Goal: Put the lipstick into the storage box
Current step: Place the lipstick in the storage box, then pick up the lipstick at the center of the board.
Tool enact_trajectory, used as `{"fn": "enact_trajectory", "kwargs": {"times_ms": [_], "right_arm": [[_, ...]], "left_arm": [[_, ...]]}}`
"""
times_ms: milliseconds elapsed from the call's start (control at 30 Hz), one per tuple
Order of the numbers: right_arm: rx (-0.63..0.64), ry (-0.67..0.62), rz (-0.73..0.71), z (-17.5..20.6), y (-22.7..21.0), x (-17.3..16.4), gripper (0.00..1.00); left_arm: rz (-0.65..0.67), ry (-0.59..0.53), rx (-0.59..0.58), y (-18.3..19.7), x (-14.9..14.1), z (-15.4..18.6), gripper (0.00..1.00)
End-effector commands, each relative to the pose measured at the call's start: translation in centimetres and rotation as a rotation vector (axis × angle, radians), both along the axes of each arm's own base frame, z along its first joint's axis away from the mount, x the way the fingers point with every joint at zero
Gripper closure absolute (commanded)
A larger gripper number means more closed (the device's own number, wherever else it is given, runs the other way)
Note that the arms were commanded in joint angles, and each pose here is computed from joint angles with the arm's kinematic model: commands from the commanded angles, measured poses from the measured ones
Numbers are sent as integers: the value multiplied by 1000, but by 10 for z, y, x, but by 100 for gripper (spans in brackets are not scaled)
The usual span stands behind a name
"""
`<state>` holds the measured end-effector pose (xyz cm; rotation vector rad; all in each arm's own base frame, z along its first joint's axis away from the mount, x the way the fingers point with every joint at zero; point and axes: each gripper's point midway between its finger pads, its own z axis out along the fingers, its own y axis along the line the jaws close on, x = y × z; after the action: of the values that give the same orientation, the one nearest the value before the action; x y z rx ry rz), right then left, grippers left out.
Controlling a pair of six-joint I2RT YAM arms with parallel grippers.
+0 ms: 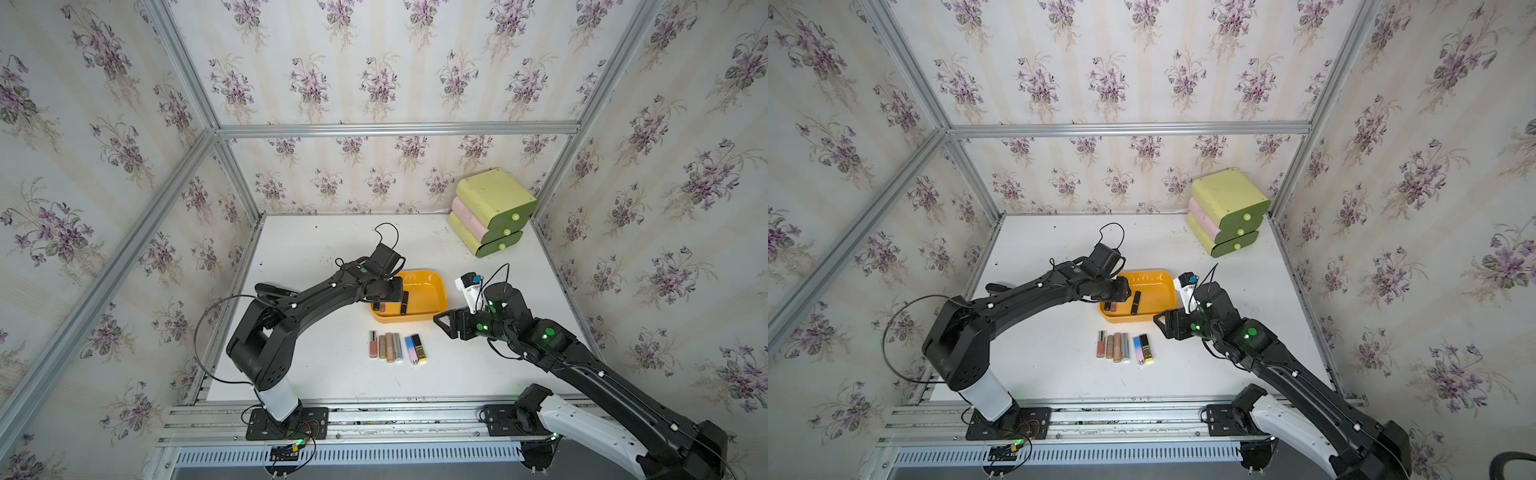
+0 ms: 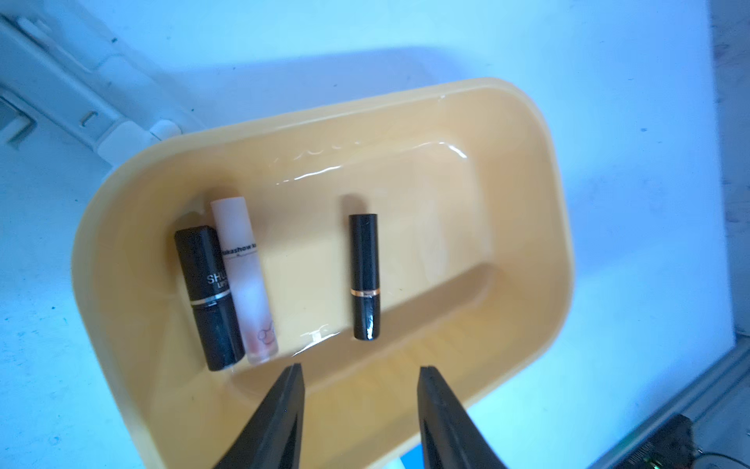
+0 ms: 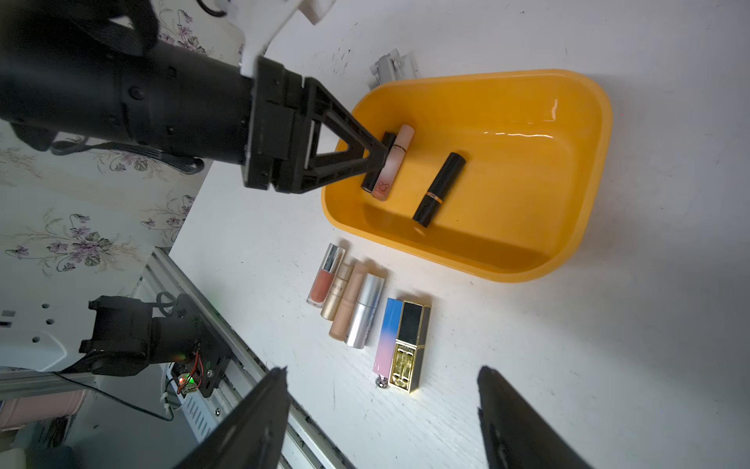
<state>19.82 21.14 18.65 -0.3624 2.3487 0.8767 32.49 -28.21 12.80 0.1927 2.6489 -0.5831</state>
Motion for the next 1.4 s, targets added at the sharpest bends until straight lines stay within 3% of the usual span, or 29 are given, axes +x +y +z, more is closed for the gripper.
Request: {"fn": "enact_trajectory", "kwargs": {"times_ms": [0,233,433,800,933,1067,1367], "right_arm": [[56,48,-2,4,3,-8,24],[88,64,-6,19,1,-15,24],[90,84,-3,15,1,-18,24],[73,114,62,-16,13,-18,24],[58,158,88,-40,18,-19,24],[15,191,112,-54,22,-17,25],[-19,270,98,-79,21,-20,26]], "left_arm": [[-83,-78,-78,-10,-13,33,50],[-169,-218,-201,3,-48,96,40],[-227,-272,-257,11,-71,117,35],[-343,-289,-357,14,-107,108,24],[-348,-275,-384,14,-114,98,16],[-351,-279,-375,16,-114,95,2],[-256,-258,-357,31,-116,73,0]]}}
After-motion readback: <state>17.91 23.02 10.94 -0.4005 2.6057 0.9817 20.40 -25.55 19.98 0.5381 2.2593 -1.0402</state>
